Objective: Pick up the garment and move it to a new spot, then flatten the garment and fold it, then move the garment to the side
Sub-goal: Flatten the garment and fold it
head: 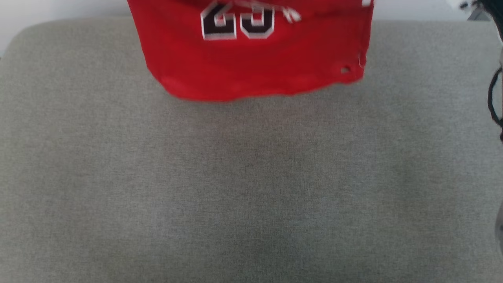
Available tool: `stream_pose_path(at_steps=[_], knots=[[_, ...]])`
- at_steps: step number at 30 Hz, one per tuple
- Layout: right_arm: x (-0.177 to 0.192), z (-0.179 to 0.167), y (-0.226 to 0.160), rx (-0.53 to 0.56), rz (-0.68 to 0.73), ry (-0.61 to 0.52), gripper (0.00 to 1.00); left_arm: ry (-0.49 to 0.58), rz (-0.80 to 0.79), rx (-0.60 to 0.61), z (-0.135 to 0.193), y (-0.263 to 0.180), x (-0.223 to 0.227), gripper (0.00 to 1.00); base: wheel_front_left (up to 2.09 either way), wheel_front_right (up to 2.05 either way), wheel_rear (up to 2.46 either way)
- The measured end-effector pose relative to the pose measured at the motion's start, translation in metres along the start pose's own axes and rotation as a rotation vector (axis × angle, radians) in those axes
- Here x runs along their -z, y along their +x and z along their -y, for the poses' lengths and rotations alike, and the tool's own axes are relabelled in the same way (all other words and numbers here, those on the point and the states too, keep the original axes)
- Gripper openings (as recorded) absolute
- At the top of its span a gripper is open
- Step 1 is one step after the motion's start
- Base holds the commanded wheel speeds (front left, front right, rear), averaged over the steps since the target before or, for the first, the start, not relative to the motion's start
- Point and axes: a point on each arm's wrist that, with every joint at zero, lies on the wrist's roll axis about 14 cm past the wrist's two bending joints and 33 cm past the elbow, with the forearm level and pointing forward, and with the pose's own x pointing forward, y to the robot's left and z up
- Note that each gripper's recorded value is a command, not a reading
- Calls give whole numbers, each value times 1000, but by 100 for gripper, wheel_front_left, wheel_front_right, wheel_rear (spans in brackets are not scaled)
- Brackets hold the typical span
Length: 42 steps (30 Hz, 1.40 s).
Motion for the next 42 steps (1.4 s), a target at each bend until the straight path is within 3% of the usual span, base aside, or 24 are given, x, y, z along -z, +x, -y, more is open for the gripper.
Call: stream_pose_path(at_steps=[5, 12, 15, 21, 28, 42], knots=[[-1, 13, 31, 46, 94, -45, 0, 30, 125, -21, -3, 28, -14, 0, 0, 0, 0], [-31, 26, 58, 104, 356, -148, 0, 79, 396, -14, 4, 48, -52, 0, 0, 0, 0], [-18, 28, 70, 110, 360, -167, 0, 73, 457, 32, 17, 54, -47, 0, 0, 0, 0], [51, 24, 79, 88, 162, -119, 0, 14, 266, 11, 2, 66, 33, 0, 0, 0, 0], [148, 14, 58, 58, -160, 11, 0, -91, -33, -32, -13, 56, 132, 0, 0, 0, 0], [241, -10, -37, -38, -610, 187, 0, -208, -510, -42, -8, -32, 265, 0, 0, 0, 0]])
